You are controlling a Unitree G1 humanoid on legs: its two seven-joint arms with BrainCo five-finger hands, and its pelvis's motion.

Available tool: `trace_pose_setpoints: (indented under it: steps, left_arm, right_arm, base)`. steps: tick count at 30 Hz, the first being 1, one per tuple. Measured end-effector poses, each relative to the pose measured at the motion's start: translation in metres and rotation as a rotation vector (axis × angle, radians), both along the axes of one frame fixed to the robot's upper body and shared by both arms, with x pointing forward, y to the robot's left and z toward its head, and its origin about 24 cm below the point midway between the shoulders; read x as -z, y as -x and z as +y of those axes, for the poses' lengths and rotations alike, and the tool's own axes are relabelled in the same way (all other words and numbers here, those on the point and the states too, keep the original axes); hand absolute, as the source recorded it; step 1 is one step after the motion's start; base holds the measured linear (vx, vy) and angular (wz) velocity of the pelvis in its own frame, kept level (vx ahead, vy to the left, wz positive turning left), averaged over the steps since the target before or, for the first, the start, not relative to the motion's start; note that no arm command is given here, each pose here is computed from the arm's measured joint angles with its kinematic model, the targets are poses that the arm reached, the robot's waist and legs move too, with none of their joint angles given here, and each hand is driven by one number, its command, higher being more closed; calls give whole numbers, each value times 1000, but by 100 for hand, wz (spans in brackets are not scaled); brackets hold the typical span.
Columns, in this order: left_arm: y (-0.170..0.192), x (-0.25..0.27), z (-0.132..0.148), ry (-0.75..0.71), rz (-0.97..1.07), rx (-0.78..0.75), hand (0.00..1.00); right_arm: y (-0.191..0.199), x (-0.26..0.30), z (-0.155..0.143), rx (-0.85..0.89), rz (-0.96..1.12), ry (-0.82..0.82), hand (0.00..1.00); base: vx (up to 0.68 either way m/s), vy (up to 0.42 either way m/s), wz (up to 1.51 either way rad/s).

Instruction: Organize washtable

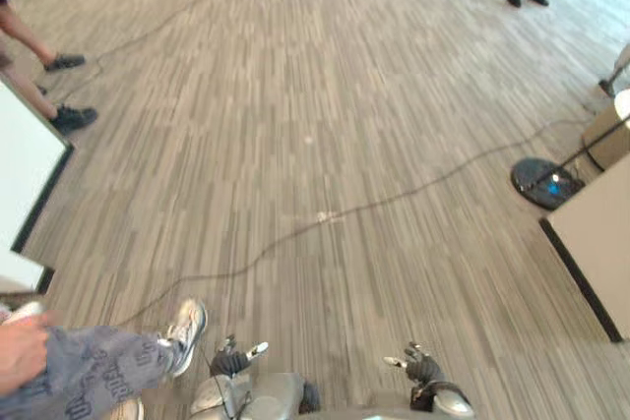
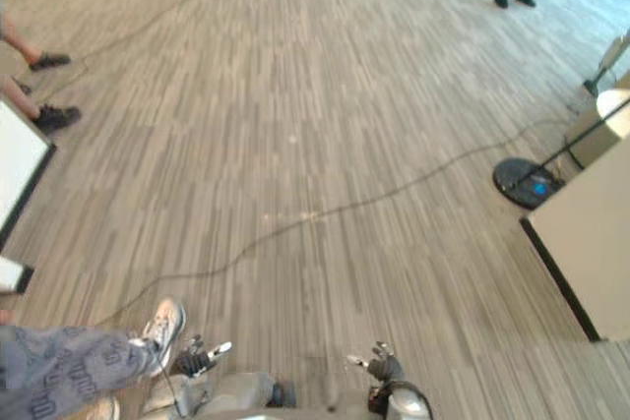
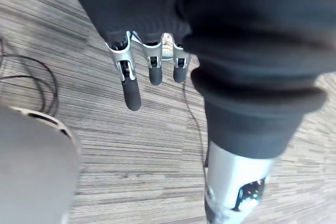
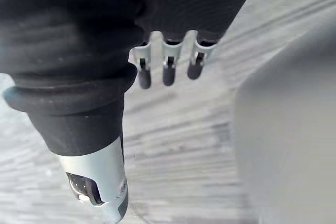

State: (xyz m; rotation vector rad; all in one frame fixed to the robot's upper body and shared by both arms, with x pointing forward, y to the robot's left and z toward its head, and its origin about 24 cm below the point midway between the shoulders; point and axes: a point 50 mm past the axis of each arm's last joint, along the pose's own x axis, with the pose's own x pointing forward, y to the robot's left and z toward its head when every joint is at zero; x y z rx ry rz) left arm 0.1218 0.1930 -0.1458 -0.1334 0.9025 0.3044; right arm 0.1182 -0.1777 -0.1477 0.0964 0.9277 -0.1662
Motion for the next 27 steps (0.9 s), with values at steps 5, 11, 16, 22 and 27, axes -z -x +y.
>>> trace_pose_setpoints:
  steps: [5, 11, 16, 22, 27]
  left_arm:
    - [-4, 1, -13, 26, -3, 31, 0]
    - [-6, 4, -40, 94, 15, 53, 0]
    - [-6, -1, -20, 46, -18, -1, 0]
    - [-10, -5, -20, 36, -61, 6, 0]
    - [-1, -3, 0, -15, -29, 2, 0]
  right_arm:
    - [-5, -9, -6, 50, -70, 8, 0]
    - [-16, -13, -14, -8, -85, 47, 0]
    - [-3, -4, -14, -3, -8, 40, 0]
    - [3, -1, -13, 6, 18, 30, 0]
    - [13, 5, 9, -26, 59, -15, 0]
  base:
    - [742, -22, 74]
    - [920, -187, 58]
    - [691, -84, -26]
    - [532, 90, -27]
    - [479, 246, -44]
